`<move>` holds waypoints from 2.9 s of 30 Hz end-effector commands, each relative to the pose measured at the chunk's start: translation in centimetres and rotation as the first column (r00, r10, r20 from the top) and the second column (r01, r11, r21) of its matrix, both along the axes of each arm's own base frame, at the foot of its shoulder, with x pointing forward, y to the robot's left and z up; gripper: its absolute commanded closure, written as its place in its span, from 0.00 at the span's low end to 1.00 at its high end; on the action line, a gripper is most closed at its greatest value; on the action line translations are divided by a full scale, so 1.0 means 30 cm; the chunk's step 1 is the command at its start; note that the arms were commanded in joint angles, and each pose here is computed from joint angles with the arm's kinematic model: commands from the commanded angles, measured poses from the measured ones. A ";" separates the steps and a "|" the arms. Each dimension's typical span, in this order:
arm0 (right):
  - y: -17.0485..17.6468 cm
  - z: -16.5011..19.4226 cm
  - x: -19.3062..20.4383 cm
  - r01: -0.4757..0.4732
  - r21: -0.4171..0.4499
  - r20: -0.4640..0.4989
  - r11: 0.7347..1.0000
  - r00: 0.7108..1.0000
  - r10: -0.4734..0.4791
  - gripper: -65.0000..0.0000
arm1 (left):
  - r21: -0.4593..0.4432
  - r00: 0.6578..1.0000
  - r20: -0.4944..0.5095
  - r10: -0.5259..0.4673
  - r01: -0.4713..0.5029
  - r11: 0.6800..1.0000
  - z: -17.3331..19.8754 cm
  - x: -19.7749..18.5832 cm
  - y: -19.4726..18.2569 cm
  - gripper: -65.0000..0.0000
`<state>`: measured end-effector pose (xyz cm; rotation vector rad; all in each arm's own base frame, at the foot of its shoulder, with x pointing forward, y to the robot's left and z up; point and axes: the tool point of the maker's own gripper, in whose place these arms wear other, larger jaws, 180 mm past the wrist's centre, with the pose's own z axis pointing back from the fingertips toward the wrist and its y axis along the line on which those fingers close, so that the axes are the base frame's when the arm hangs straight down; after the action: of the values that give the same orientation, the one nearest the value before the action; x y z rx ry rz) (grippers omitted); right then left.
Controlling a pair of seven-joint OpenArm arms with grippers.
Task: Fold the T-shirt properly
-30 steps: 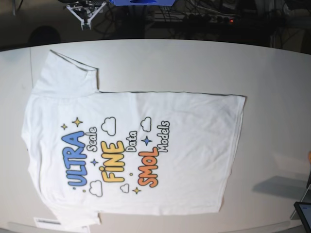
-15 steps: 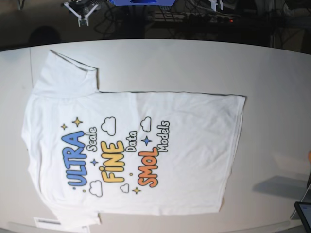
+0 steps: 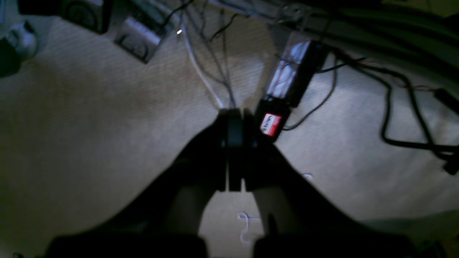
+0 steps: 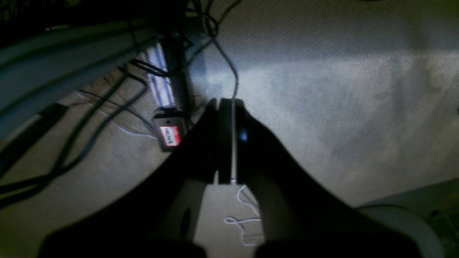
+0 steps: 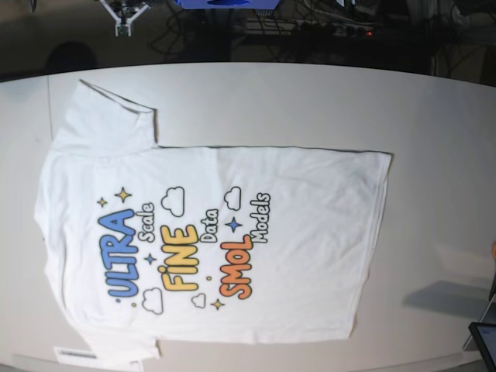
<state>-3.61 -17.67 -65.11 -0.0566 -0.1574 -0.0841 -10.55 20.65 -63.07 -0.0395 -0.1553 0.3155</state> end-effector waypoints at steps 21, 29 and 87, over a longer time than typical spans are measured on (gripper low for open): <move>-0.135 0.464 -0.043 0.068 -0.103 0.268 0.992 0.963 -0.038 1.00 | 0.209 0.837 0.544 -0.054 -0.073 0.975 0.387 -0.039 0.147 1.00; -0.123 0.644 0.076 0.029 -0.115 0.388 0.993 0.921 0.018 1.00 | 0.341 0.674 0.724 -0.144 -0.169 0.925 0.702 0.073 0.307 1.00; -0.262 0.853 0.554 0.190 0.508 0.476 0.840 0.751 -0.458 0.33 | 0.608 0.399 0.766 -0.505 -0.194 0.770 1.155 0.848 0.540 1.00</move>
<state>12.84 -25.00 -39.95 0.4127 -0.7401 -0.5076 14.83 36.55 -29.61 0.4453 -1.3664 -0.0197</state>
